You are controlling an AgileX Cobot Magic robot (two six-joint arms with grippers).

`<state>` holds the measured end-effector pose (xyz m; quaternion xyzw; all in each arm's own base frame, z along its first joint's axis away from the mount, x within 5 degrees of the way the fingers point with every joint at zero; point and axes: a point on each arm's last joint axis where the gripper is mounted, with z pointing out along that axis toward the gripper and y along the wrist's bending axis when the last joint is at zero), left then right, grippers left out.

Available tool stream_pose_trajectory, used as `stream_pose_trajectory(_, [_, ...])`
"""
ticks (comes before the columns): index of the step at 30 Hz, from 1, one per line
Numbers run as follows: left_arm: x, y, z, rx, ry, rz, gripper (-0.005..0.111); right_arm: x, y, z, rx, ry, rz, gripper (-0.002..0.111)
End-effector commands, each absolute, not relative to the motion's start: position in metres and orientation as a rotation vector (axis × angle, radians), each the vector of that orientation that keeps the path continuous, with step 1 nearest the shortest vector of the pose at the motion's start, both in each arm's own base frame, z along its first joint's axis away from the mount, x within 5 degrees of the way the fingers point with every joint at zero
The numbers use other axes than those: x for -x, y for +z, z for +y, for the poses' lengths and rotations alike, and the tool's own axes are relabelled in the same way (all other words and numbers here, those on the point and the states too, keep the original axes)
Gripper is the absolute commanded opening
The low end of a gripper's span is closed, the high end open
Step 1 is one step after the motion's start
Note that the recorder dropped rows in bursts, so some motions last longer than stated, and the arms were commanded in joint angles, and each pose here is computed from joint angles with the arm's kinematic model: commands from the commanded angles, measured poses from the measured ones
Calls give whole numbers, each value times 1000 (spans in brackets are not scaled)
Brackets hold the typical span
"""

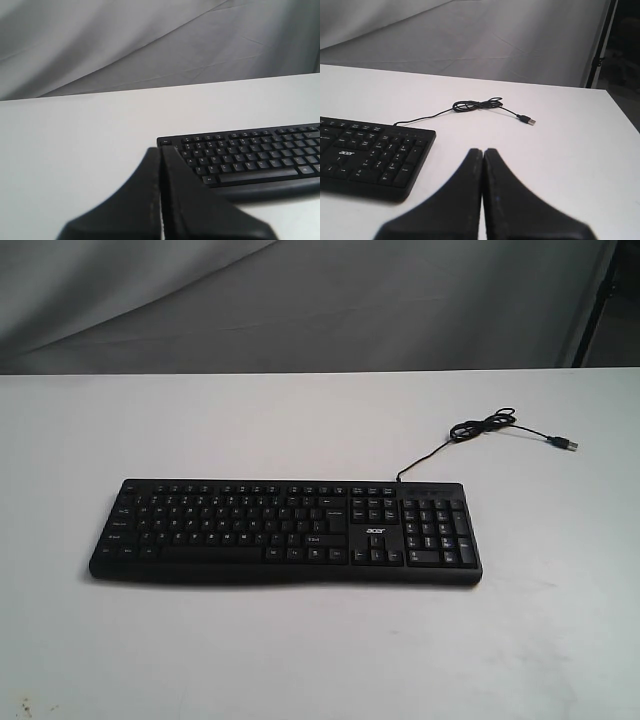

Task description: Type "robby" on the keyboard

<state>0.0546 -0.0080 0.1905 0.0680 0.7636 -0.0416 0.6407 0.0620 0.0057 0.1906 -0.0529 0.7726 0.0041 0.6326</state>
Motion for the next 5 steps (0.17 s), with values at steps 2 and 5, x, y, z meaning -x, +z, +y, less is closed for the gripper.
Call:
stream_pose_trajectory(2, [-55,190,-8,-161,-98,1734,0,-62,190,5,112,8,1766,0])
stream_pose_trajectory(5, [-55,190,-8,-161,-98,1734,0,-62,190,5,112,8,1766,0])
